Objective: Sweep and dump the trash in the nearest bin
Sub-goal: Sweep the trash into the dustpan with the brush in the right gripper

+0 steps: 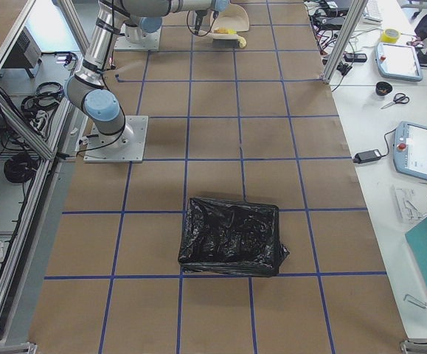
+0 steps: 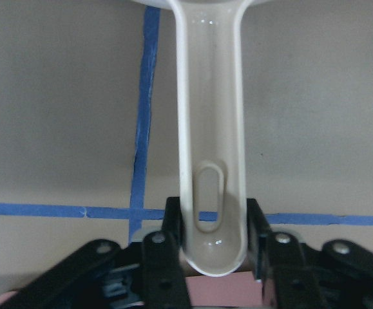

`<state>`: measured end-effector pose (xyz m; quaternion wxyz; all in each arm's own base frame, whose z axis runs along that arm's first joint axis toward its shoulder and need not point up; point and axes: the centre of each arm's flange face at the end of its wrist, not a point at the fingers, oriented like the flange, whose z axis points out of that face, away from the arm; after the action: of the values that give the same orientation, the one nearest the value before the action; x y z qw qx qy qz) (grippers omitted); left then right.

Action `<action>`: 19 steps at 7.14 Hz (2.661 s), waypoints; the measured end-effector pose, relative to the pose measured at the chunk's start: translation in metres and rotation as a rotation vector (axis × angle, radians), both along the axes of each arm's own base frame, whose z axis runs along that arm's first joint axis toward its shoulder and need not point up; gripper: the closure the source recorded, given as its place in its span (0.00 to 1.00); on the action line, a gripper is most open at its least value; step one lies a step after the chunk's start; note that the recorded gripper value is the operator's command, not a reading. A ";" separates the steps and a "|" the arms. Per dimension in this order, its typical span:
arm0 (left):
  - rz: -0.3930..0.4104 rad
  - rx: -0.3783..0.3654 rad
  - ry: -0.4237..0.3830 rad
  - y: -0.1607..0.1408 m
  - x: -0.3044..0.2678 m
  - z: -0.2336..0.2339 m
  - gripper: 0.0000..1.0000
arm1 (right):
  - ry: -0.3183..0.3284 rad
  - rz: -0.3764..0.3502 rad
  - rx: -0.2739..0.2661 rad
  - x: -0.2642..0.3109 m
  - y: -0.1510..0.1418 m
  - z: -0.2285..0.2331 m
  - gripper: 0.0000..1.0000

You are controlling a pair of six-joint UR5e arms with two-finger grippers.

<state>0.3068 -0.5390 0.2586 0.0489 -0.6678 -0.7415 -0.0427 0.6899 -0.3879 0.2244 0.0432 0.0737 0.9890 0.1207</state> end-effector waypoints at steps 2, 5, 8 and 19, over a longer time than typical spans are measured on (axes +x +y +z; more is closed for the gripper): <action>0.000 0.000 0.000 0.000 0.000 0.000 1.00 | -0.046 0.088 -0.001 0.017 -0.012 -0.002 1.00; 0.000 -0.001 -0.001 0.000 0.000 0.000 1.00 | -0.184 0.408 -0.018 0.028 -0.016 0.010 1.00; -0.001 -0.001 -0.001 -0.001 -0.001 0.000 1.00 | -0.153 0.662 0.016 0.007 -0.020 0.011 1.00; -0.006 0.003 0.000 -0.003 -0.005 -0.001 1.00 | -0.194 0.174 0.051 -0.073 -0.120 0.019 1.00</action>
<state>0.3017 -0.5415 0.2574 0.0497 -0.6701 -0.7393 -0.0439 0.6166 -0.5078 0.2438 0.1261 -0.0230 0.9795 0.1557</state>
